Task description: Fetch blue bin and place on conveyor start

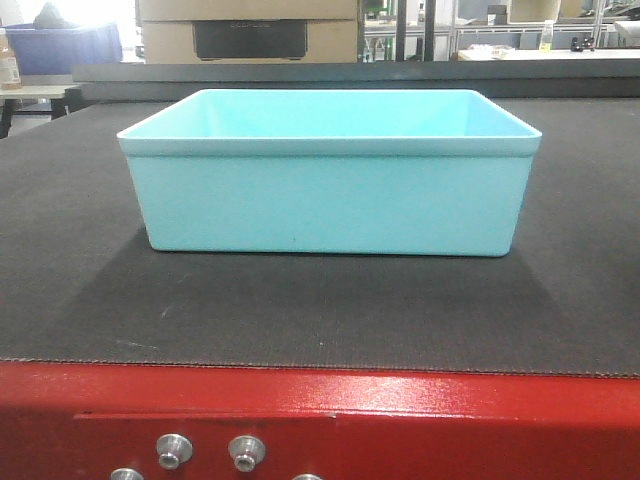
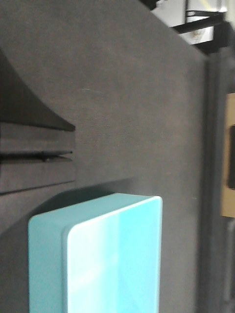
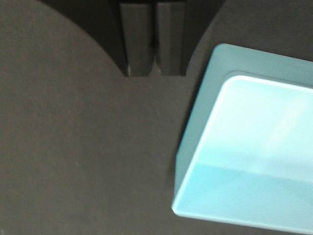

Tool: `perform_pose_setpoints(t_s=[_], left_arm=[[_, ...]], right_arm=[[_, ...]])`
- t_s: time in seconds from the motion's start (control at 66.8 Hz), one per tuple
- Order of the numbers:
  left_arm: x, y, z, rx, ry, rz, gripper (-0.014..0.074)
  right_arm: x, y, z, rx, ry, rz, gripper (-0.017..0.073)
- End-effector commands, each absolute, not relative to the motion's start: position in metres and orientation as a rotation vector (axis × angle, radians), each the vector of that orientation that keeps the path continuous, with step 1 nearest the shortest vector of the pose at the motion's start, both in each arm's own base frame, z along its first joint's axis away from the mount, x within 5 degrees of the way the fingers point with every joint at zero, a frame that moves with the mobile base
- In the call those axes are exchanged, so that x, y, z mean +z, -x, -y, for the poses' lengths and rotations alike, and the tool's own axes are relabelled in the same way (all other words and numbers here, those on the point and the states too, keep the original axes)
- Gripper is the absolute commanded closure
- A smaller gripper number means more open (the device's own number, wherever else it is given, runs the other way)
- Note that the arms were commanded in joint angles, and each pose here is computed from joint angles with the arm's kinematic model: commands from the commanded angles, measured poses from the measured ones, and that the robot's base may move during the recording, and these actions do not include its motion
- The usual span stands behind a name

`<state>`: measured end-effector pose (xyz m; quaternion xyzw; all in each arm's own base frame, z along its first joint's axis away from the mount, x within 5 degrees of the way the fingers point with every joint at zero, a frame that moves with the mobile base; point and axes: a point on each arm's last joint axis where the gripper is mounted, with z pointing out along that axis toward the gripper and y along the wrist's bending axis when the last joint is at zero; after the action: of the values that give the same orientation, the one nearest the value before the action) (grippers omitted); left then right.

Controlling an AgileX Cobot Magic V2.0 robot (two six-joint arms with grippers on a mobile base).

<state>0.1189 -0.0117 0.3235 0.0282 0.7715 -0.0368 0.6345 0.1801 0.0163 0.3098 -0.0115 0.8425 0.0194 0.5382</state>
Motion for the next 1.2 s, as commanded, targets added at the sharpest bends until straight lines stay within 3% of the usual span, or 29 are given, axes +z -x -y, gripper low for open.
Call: perform_pose_setpoints(t_s=[0.0, 0.165, 0.344, 0.988, 1.183], left_arm=[[0.323, -0.102, 0.010, -0.090, -0.056, -1.674, 0.0704], [0.319, -0.078, 0.007, -0.094, -0.052, -1.588, 0.0704], [0.323, -0.065, 0.006, -0.096, -0.050, -1.527, 0.0704], [0.324, -0.061, 0.005, -0.097, -0.048, -1.501, 0.0704], [0.313, -0.055, 0.002, -0.012, -0.033, -1.480, 0.0704]], right_arm=[[0.315, -0.162, -0.016, 0.072, 0.044, -1.863, 0.0720], [0.320, -0.130, -0.014, 0.108, 0.058, -1.665, 0.0720], [0.326, -0.116, -0.013, 0.114, 0.058, -1.590, 0.0720], [0.327, -0.115, -0.013, 0.116, 0.058, -1.583, 0.0721], [0.327, -0.115, -0.013, 0.116, 0.058, -1.581, 0.0721]])
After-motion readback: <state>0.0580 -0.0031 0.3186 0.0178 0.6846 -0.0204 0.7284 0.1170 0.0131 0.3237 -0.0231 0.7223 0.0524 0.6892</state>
